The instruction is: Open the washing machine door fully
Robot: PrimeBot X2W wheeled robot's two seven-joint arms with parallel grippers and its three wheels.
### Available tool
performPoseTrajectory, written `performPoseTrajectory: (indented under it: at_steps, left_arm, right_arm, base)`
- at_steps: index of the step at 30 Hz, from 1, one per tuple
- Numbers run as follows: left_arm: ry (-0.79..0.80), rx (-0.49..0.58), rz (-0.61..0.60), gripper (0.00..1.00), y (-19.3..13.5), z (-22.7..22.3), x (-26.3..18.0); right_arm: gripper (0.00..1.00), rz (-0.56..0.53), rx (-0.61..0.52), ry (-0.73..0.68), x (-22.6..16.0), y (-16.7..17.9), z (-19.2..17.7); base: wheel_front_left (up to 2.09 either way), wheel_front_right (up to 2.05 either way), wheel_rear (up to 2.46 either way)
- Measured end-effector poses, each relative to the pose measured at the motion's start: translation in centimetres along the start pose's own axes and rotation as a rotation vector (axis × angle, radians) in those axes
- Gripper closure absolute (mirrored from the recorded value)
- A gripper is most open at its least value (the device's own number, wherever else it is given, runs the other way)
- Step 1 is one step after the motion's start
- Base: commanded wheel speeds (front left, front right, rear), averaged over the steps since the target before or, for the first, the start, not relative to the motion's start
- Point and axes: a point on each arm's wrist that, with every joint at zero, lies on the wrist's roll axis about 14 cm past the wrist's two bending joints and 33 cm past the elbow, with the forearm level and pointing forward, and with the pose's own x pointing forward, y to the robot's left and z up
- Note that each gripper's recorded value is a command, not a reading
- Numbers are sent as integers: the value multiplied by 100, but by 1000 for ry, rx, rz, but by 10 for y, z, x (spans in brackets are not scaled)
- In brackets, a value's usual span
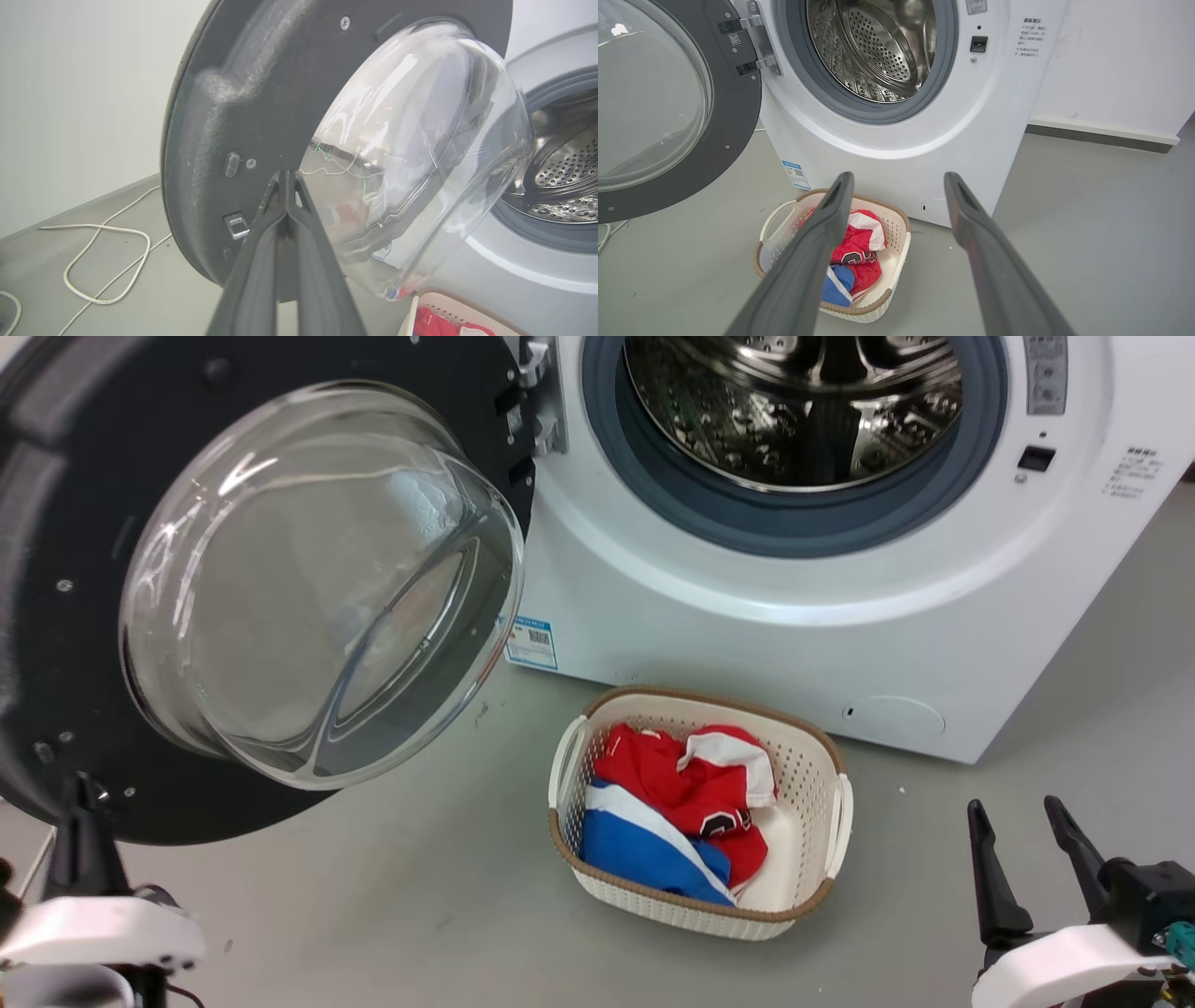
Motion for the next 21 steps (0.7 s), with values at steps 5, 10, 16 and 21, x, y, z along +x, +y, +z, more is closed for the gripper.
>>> performPoseTrajectory:
  at_steps: [5, 10, 16, 21]
  left_arm:
    - [18, -6, -75, 100, -24, -1, -28]
    - [44, -43, -184, 100, -61, -2, -46]
    - [69, -34, -355, 83, -120, -10, -54]
    - [93, -21, -464, 0, -157, -22, -53]
  right_arm:
    - [0, 9, -12, -27, -10, 6, 11]
    - [0, 16, -21, -50, -16, 10, 21]
    - [0, -1, 0, -60, -25, 7, 23]
    - [0, -55, 4, -60, -37, -9, 22]
  base:
    - [0, 0, 0]
    - [0, 0, 0]
    - [0, 0, 0]
    - [0, 0, 0]
